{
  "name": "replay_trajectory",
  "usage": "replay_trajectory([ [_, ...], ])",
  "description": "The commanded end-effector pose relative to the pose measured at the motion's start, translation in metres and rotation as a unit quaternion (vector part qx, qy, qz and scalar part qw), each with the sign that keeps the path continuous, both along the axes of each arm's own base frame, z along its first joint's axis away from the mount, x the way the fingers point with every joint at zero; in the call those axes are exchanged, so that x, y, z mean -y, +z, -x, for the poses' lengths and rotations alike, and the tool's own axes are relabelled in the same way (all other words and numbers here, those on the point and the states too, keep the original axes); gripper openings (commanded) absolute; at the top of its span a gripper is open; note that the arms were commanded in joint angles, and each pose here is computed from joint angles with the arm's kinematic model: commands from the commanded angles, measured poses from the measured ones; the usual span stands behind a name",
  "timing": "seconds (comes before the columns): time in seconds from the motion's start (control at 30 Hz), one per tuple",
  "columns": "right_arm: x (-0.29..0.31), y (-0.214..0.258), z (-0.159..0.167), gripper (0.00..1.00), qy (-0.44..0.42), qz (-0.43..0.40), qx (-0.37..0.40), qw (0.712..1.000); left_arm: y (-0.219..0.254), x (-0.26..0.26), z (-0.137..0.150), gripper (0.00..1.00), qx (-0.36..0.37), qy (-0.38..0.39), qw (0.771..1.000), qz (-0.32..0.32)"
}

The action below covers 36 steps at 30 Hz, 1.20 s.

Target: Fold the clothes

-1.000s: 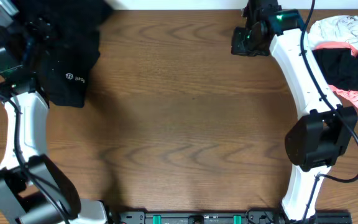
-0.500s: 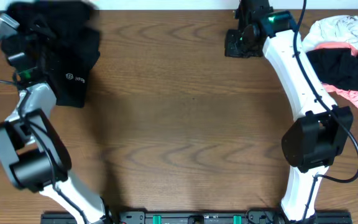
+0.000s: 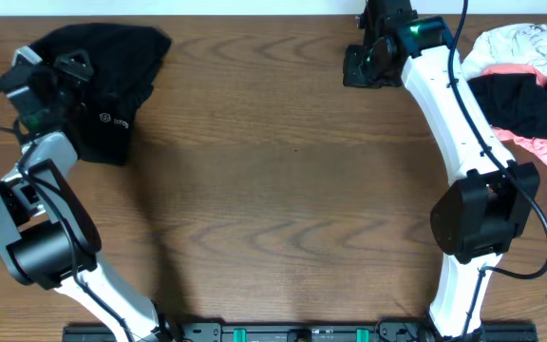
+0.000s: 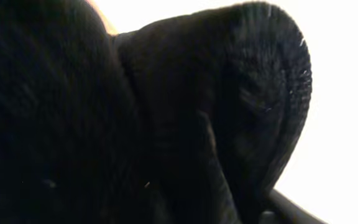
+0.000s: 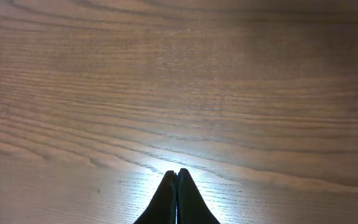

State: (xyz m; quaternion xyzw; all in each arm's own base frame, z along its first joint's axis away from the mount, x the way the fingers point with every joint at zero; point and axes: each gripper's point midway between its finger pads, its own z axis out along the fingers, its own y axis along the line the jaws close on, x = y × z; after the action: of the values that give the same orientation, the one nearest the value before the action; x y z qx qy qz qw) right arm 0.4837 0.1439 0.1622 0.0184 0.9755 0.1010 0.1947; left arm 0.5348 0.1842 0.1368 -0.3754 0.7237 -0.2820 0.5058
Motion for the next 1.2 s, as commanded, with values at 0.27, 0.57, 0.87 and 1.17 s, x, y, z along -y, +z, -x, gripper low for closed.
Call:
replay_trajectory([
  [0.27, -0.004, 0.003, 0.001, 0.01, 0.01, 0.004, 0.005, 1.0, 0.032, -0.016, 0.071, 0.98, -0.112, 0.037, 0.993, 0.029],
  [0.57, -0.005, 0.0, 0.008, 0.01, 0.013, 0.007, -0.01, 1.0, 0.103, -0.002, 0.136, 0.98, -0.142, 0.047, 0.983, -0.106],
  [0.87, 0.008, 0.048, 0.048, 0.01, 0.028, 0.018, -0.009, 0.999, 0.144, 0.067, 0.187, 0.06, -0.145, -0.053, 0.969, -0.192],
  [1.17, 0.042, 0.118, 0.125, 0.01, 0.018, 0.083, 0.043, 0.995, 0.173, 0.162, 0.269, 0.06, -0.09, -0.161, 0.944, -0.274],
])
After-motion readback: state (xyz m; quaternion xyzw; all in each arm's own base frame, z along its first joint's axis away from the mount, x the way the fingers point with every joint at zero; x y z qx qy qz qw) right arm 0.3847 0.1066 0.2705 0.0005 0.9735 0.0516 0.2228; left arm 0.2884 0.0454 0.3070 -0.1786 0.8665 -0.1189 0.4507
